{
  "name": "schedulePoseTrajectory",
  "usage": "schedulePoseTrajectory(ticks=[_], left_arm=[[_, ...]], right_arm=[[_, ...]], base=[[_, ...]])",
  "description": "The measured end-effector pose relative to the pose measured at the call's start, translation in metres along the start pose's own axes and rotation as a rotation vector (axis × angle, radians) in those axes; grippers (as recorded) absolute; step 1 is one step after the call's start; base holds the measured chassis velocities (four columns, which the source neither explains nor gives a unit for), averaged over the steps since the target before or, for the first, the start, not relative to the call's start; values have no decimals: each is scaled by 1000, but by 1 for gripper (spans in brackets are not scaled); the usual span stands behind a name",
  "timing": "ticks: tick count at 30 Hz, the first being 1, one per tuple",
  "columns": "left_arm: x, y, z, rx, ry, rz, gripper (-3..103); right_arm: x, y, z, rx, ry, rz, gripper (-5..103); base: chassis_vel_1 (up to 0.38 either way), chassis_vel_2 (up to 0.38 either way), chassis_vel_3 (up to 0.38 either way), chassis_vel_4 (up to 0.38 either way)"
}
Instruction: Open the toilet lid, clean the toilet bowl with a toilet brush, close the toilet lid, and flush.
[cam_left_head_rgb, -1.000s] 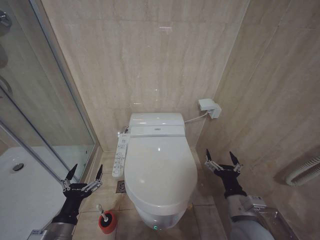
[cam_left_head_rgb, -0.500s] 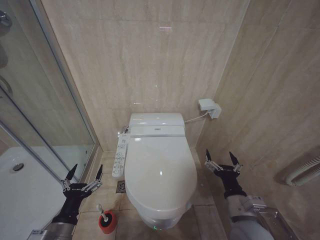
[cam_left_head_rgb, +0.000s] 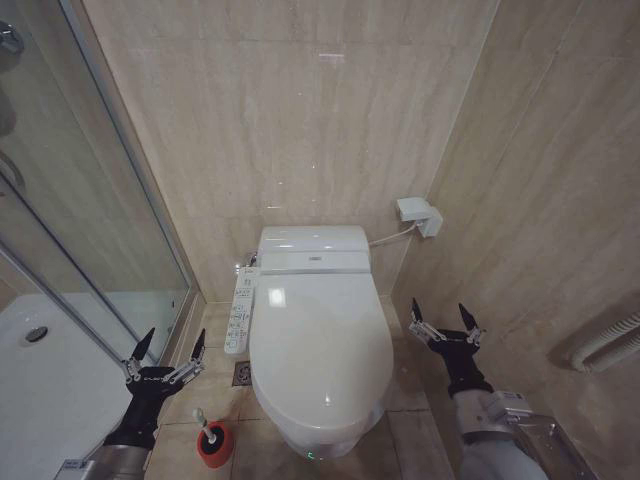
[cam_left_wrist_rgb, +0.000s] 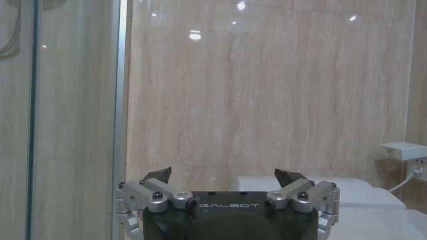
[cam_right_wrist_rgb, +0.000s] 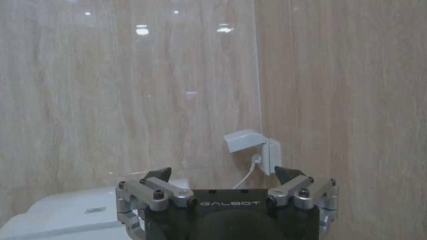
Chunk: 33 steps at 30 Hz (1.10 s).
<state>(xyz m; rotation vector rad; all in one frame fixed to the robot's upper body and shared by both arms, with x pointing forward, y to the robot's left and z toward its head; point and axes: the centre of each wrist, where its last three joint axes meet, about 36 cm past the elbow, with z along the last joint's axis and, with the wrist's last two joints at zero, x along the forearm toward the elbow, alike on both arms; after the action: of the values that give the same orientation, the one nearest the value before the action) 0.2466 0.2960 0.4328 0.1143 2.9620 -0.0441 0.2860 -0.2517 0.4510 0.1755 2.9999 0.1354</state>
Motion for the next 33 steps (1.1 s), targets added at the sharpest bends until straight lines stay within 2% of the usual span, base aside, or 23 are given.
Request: schedulePoseTrajectory(ticks=[33], left_arm=[[0,0,0,0,0,0,100]], right_arm=[[0,0,0,0,0,0,100]], base=[[0,0,0,0]])
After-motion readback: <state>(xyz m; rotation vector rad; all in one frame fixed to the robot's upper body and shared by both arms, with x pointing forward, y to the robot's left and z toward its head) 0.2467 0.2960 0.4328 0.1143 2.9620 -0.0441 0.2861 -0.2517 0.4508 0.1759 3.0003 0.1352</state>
